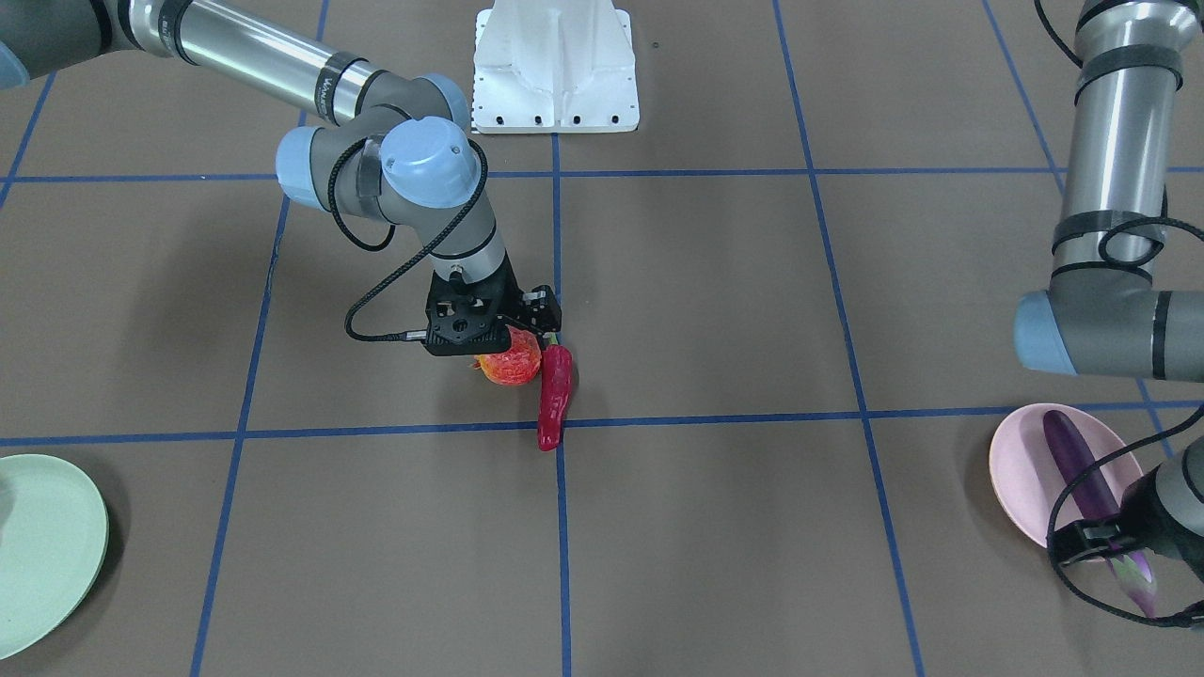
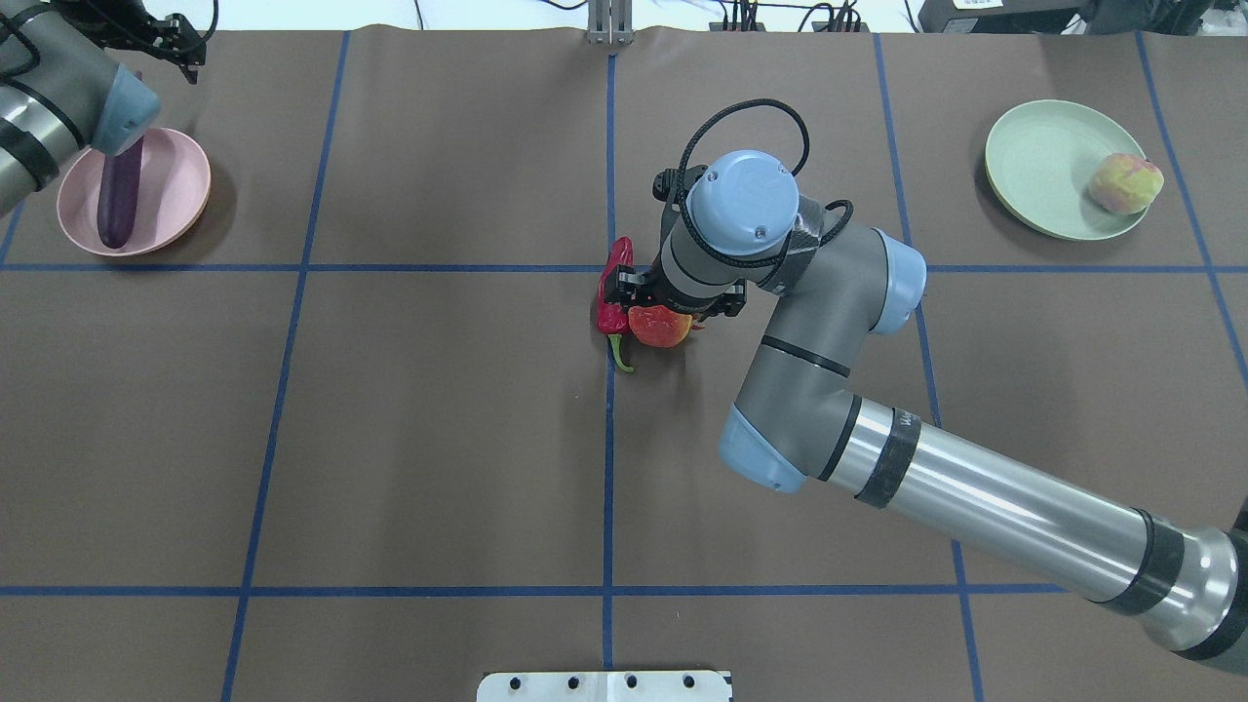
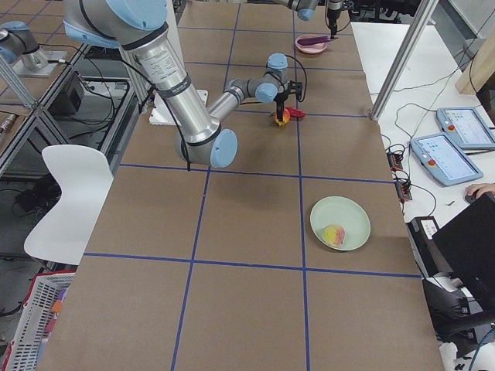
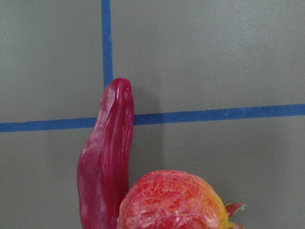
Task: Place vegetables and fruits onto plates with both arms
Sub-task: 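Grasp the red pomegranate with the right gripper, then lift the pomegranate toward the green plate while the left gripper approaches the chili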
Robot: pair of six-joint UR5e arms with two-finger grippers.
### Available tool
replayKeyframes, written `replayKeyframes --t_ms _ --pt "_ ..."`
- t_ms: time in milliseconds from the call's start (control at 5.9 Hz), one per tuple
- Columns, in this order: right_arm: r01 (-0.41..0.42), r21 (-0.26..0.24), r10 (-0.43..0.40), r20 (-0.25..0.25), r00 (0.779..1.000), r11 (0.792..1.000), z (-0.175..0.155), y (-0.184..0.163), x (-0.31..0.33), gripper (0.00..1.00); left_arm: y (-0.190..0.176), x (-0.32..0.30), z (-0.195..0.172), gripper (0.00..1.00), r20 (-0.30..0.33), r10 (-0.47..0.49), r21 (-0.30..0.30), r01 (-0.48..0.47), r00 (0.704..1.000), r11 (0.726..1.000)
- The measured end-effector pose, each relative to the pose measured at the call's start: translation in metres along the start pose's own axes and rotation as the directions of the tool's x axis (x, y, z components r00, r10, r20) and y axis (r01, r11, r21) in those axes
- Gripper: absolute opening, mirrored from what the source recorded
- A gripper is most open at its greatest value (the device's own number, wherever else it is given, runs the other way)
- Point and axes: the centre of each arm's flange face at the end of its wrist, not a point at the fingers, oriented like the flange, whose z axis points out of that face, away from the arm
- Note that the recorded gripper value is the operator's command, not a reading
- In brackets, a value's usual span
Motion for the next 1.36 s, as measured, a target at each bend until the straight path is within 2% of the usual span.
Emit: replayKeyframes --t_ms 169,508,1017,1356 --pt "0.002 0.003 -0.002 -0.005 1.000 1.000 0.002 0.000 0.001 0.98 0.000 0.000 0.001 1.00 0.001 -0.001 -0.001 0.001 1.000 1.000" --pt "0.000 0.006 0.000 -0.012 1.000 1.000 0.005 -0.002 -0.001 0.01 0.001 0.000 0.001 1.00 0.000 0.000 0.000 0.000 1.000 1.000" --pt "-0.001 0.014 0.001 0.002 1.000 1.000 -0.002 -0.007 -0.010 0.00 0.002 0.010 -0.004 1.00 -0.010 -0.015 0.009 0.016 1.000 1.000" --pt "-0.024 0.014 0.023 0.051 0.998 1.000 -0.045 -0.035 -0.002 0.00 0.012 0.045 -0.006 1.00 -0.042 -0.058 0.007 0.058 0.997 0.998"
